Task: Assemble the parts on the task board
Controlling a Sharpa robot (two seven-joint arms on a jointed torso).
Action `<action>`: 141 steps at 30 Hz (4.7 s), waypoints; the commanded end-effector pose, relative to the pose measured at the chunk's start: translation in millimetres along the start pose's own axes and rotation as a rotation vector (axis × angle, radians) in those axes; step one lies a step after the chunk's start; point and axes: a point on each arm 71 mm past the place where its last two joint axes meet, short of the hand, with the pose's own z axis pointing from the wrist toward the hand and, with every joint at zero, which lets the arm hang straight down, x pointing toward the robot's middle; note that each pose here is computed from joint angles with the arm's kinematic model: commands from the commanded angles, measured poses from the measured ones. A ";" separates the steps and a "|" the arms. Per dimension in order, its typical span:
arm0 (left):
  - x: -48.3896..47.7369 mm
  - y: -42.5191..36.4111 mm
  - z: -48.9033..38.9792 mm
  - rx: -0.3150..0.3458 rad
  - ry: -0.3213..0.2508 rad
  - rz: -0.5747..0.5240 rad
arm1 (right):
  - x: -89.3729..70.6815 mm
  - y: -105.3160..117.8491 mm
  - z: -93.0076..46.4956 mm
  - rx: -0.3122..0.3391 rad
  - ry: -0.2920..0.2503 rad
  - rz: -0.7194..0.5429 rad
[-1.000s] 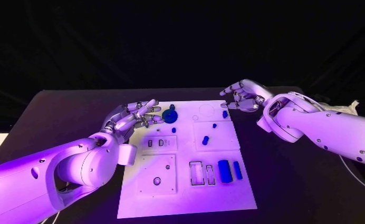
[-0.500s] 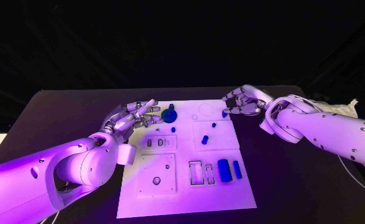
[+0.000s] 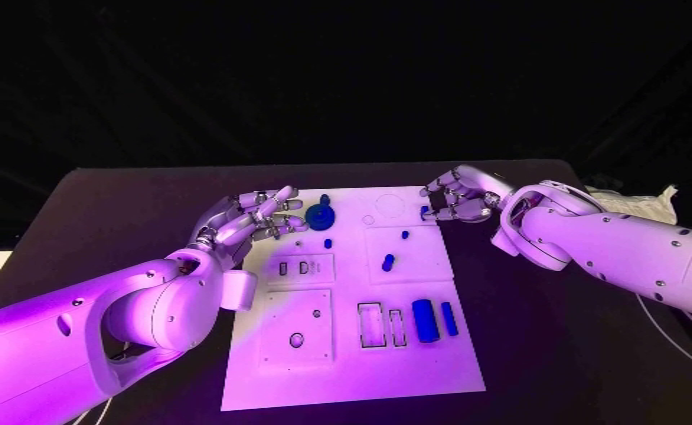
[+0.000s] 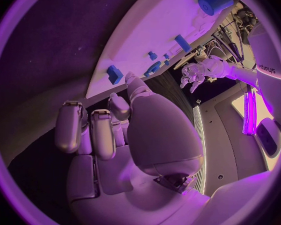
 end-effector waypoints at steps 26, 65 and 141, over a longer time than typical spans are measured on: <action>1.3 -0.4 0.3 0.002 0.018 -0.009 | 10.2 -6.1 4.9 0.019 0.059 -0.029; 0.1 -0.1 0.1 -0.003 0.013 -0.006 | 13.2 -5.4 7.8 0.044 0.052 -0.047; -18.3 0.1 5.8 0.006 -0.003 -0.038 | 143.4 181.2 37.0 -0.186 0.176 -0.239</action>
